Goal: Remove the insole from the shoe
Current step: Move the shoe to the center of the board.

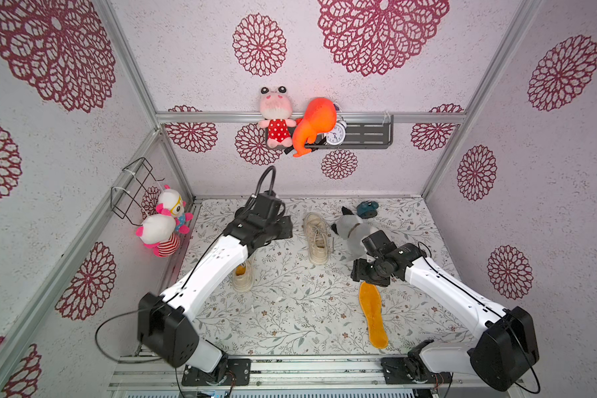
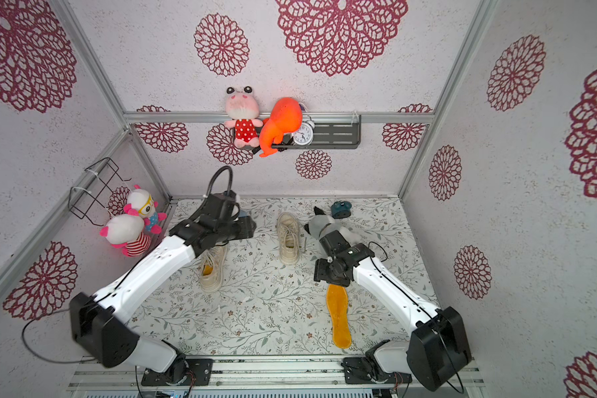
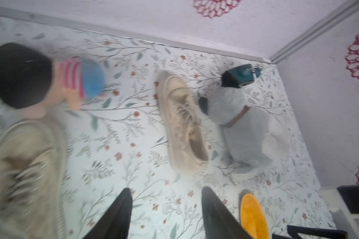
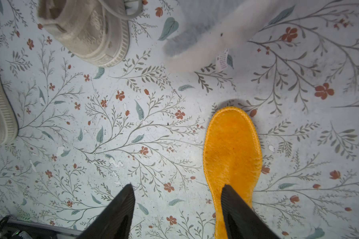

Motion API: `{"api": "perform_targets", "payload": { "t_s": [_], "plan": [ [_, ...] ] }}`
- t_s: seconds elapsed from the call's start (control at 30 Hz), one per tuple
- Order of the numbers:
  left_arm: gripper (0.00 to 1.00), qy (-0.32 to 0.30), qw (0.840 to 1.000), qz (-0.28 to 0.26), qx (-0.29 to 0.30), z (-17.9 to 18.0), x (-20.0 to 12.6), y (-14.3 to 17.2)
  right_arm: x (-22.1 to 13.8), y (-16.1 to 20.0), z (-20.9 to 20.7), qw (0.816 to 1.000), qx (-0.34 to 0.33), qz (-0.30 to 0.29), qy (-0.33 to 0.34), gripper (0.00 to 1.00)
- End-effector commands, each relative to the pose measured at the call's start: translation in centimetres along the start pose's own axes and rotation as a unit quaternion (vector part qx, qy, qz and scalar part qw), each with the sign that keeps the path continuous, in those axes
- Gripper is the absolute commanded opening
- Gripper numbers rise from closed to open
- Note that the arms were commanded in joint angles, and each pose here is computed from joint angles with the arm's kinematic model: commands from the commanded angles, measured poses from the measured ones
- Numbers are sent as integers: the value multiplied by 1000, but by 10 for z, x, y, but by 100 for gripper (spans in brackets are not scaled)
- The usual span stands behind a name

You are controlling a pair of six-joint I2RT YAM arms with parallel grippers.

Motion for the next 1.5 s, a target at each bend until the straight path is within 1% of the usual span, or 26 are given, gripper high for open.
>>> {"api": "perform_targets", "payload": {
  "t_s": [0.0,0.17,0.27,0.37,0.5,0.6,0.67,0.8,0.9,0.97,1.1,1.23,1.37,1.47],
  "plan": [
    [57,-78,992,98,-34,44,-6,57,2,-5,9,1000,-11,-5,-29,69],
    [58,-126,980,146,-49,83,-26,98,9,-9,16,999,-27,3,-35,67],
    [59,-143,975,160,-65,104,-25,112,12,-11,19,999,-35,6,-39,67],
    [59,-142,973,164,-77,121,-15,112,13,-13,22,998,-41,5,-40,67],
    [60,-135,972,177,-75,138,12,106,12,-13,23,998,-44,4,-42,66],
    [59,-109,973,183,-85,145,33,101,11,-14,23,998,-47,1,-43,66],
    [57,-102,974,183,-81,147,43,97,11,-14,23,998,-52,1,-42,66],
    [49,-112,972,201,-56,155,60,96,9,-17,25,998,-60,-1,-35,65],
    [39,-122,967,218,-39,161,71,100,7,-18,24,998,-57,-7,-35,64],
    [30,-127,966,224,-29,164,76,101,7,-18,24,998,-54,-8,-34,63],
    [13,-120,970,213,-12,163,81,101,5,-19,23,998,-51,-10,-34,62],
    [0,-100,981,168,13,146,74,91,2,-20,25,998,-51,-12,-34,60],
    [0,-74,988,128,42,112,66,83,3,-21,28,998,-53,-7,-35,58],
    [0,-42,994,96,35,79,63,81,5,-23,31,998,-54,-3,-37,57]
  ]
}}
Point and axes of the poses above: each gripper's point midway between its finger pads, its own x axis out along the fingers, its own z axis along the line the jaws close on, y = z × x, the point moved 7 cm from there along -x, back along the fingers, and after that the axes turned 11 degrees about x, right-handed, at the moved point
